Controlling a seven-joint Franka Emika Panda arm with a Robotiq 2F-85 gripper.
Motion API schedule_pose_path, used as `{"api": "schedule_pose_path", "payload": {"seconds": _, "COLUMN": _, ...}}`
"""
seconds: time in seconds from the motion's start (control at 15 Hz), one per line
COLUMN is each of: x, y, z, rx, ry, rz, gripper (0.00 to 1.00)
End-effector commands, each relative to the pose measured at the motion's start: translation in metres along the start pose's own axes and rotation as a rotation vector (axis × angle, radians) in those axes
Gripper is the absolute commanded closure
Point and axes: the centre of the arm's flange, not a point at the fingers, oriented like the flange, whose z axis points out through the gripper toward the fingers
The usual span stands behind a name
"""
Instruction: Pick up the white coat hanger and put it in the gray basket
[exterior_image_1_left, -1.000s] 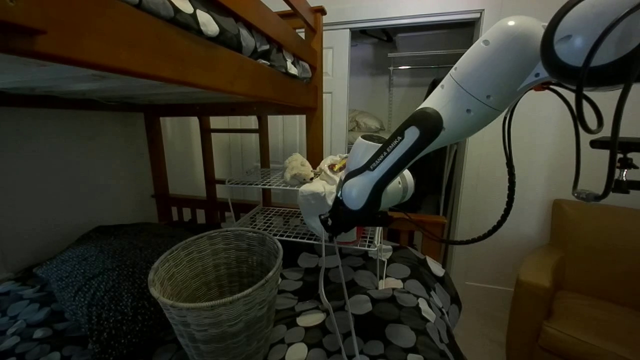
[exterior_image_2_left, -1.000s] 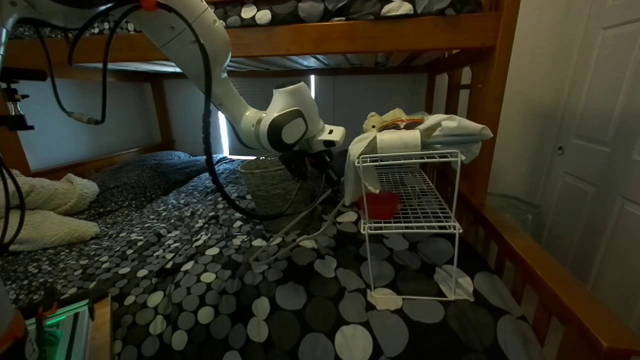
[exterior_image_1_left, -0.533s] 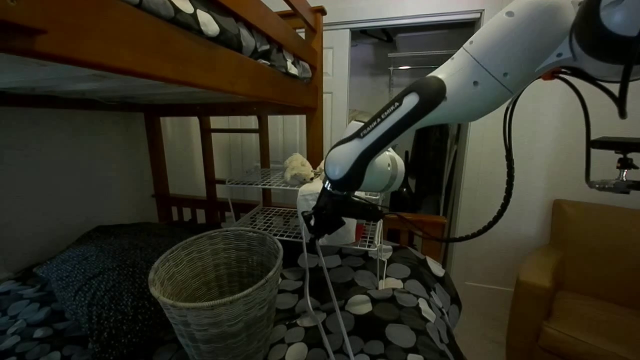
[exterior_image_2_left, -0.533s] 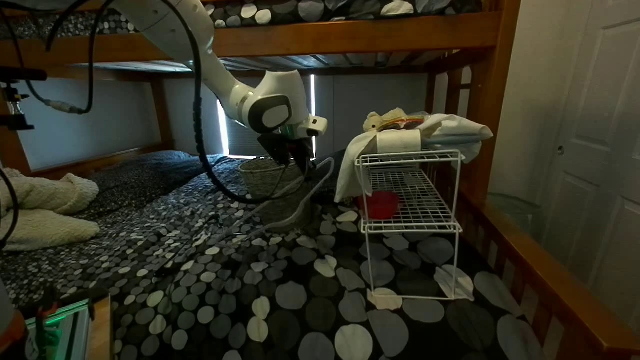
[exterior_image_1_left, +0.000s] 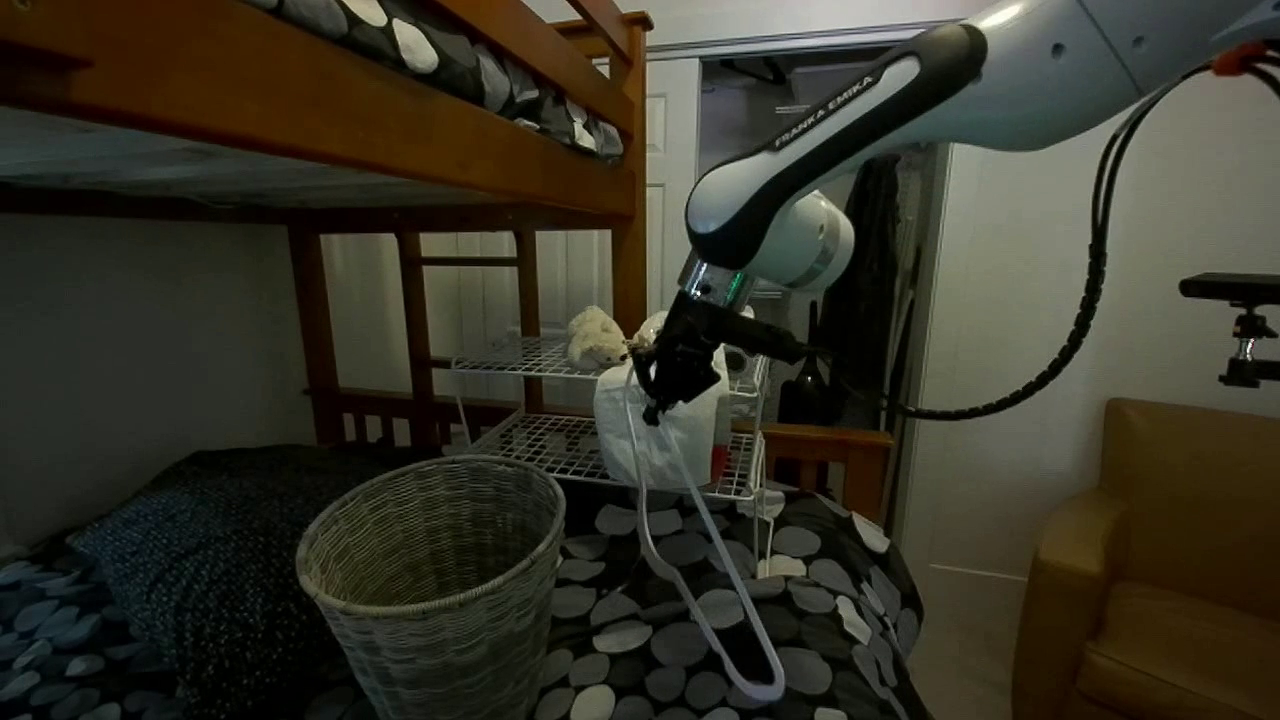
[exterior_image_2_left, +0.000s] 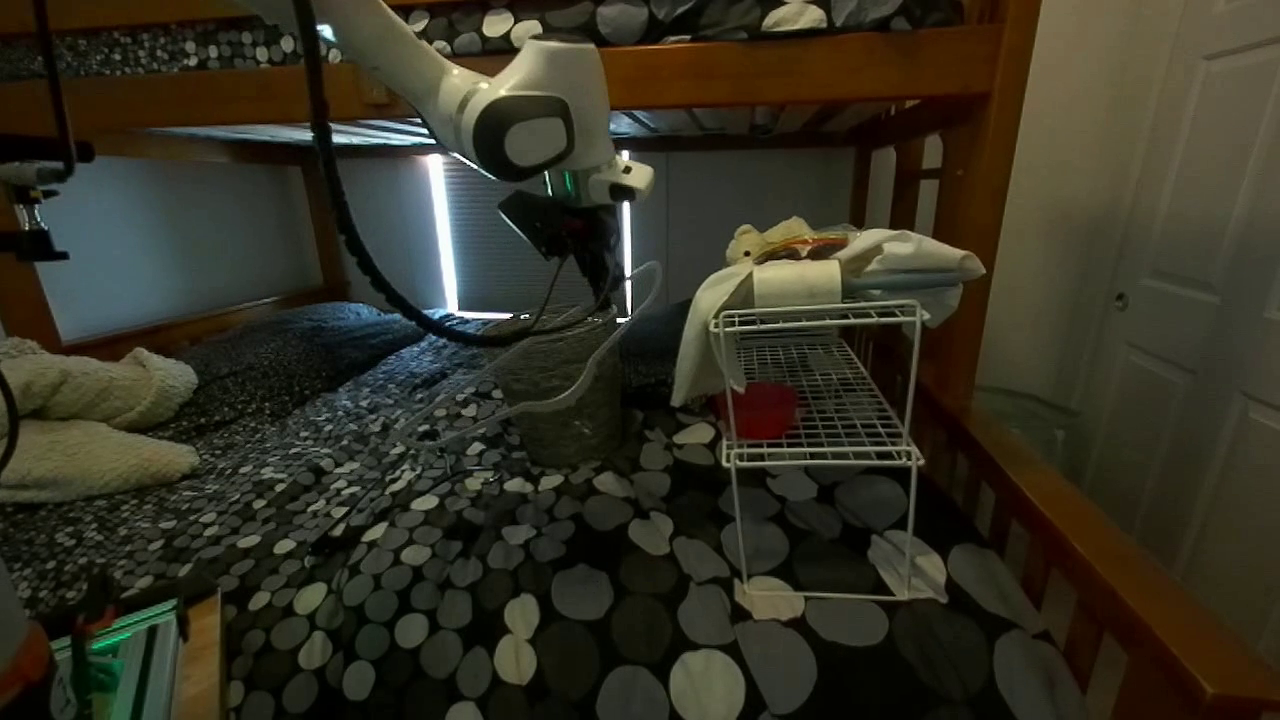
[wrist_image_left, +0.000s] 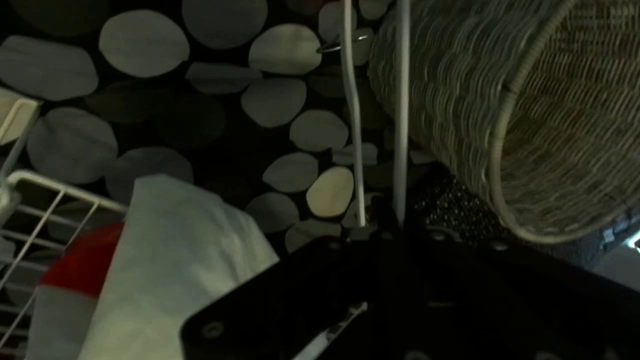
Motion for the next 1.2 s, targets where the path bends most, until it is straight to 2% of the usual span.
{"api": "schedule_pose_path", "payload": {"seconds": 0.0, "x": -0.014, "y": 0.005, "z": -0.083, "rx": 0.026, "ry": 0.143, "rz": 0.012, "gripper": 0.99}}
{"api": "schedule_pose_path", "payload": {"seconds": 0.13, "x": -0.018, "y": -0.005, "z": -0.12, "rx": 0.027, "ry": 0.199, "rz": 0.009, "gripper": 0.99}}
{"api": "schedule_pose_path", "payload": {"seconds": 0.33, "x": -0.031, "y": -0.02, "z": -0.169, "rx": 0.041, "ry": 0.368, "rz": 0.036, "gripper": 0.99}}
{"api": "schedule_pose_path", "payload": {"seconds": 0.4, "x": -0.039, "y": -0.027, "z": -0.18, "rx": 0.073, "ry": 0.429, "rz": 0.058, "gripper": 0.99}}
{"api": "schedule_pose_path", "payload": {"seconds": 0.8, "x": -0.087, "y": -0.032, "z": -0.189, "rx": 0.218, "ry": 0.716, "rz": 0.249, "gripper": 0.99}}
{"api": "schedule_pose_path", "payload": {"seconds": 0.87, "x": -0.054, "y": -0.038, "z": -0.194, "rx": 0.19, "ry": 0.654, "rz": 0.191, "gripper": 0.96}}
{"api": "schedule_pose_path", "payload": {"seconds": 1.0, "x": -0.067, "y": -0.034, "z": -0.19, "rx": 0.205, "ry": 0.696, "rz": 0.218, "gripper": 0.99}}
{"api": "schedule_pose_path", "payload": {"seconds": 1.13, "x": -0.072, "y": -0.035, "z": -0.184, "rx": 0.219, "ry": 0.784, "rz": 0.321, "gripper": 0.99}}
